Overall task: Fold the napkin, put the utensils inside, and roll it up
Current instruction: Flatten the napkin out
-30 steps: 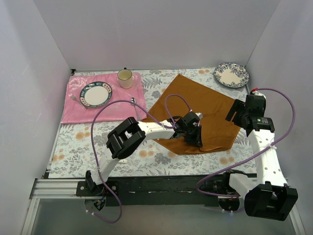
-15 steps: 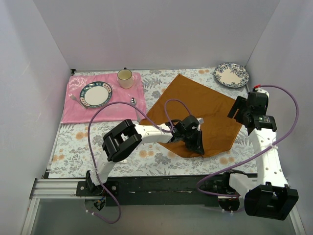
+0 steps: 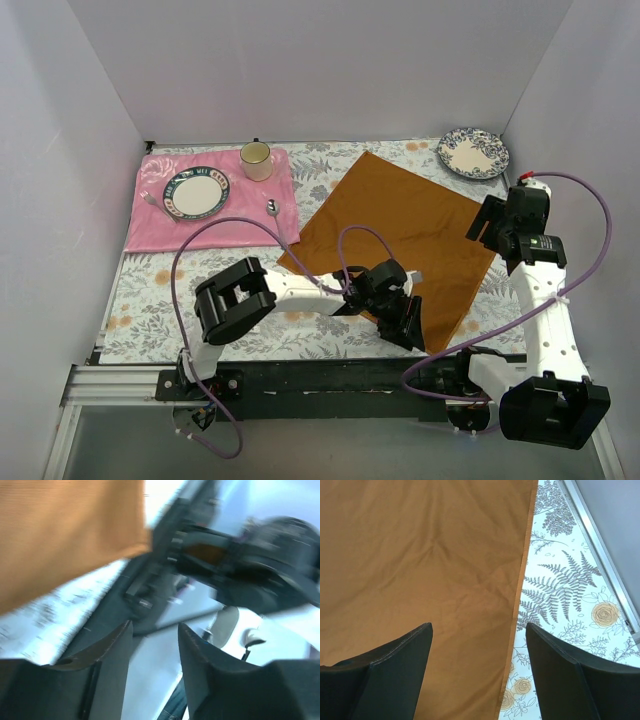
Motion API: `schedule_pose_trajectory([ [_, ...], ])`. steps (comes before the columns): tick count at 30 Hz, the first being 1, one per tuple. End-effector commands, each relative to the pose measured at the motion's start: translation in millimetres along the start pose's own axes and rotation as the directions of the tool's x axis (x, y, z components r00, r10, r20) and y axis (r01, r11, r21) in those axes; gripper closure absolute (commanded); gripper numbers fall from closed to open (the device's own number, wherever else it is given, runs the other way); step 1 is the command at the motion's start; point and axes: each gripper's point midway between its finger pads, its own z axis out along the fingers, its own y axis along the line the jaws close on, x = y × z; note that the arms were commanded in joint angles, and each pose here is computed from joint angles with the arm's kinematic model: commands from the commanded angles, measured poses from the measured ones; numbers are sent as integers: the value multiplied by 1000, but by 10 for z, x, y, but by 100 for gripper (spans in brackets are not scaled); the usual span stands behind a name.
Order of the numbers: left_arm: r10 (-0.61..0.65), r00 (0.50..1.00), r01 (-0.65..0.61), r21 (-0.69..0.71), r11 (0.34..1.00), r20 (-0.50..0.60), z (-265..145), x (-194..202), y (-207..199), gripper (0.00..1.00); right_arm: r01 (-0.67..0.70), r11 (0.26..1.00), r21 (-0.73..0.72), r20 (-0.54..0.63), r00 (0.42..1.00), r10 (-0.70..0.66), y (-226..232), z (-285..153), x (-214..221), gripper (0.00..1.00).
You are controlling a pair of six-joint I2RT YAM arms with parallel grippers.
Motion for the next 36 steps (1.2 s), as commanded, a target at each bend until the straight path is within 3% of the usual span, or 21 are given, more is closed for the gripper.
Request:
schedule_pose_trajectory([
  [1, 149, 981, -167, 156, 974, 123, -626, -111, -778, 55, 0, 999, -42, -13, 1000, 0, 66, 86, 61, 17],
  [3, 187, 964, -209, 102, 973, 191, -748, -233, -670, 55, 2, 998, -66, -58, 998, -6, 101, 164, 208, 17],
  [6, 168, 943, -174, -6, 985, 288, -1008, -573, -353, 60, -12, 994, -110, -101, 995, 1, 187, 262, 337, 18],
  [11, 235, 854, -110, -279, 954, 465, -1362, -1330, 278, 57, -86, 984, -157, -190, 980, 56, 315, 441, 611, 20],
  [15, 276, 831, -21, -468, 883, 483, -1393, -1766, 692, 55, -132, 980, -151, -255, 963, 90, 372, 652, 842, 24],
  [18, 296, 820, 13, -533, 846, 489, -1396, -1891, 900, 54, -86, 994, -71, -264, 963, 64, 277, 804, 903, 24],
  [26, 288, 844, 40, -590, 807, 451, -1315, -1760, 1333, 52, 4, 998, 69, -257, 966, 14, 35, 1006, 966, 24],
  [36, 212, 884, 38, -517, 855, 416, -1181, -1461, 1385, 52, 33, 992, 123, -310, 951, 7, -74, 1140, 1163, 23],
])
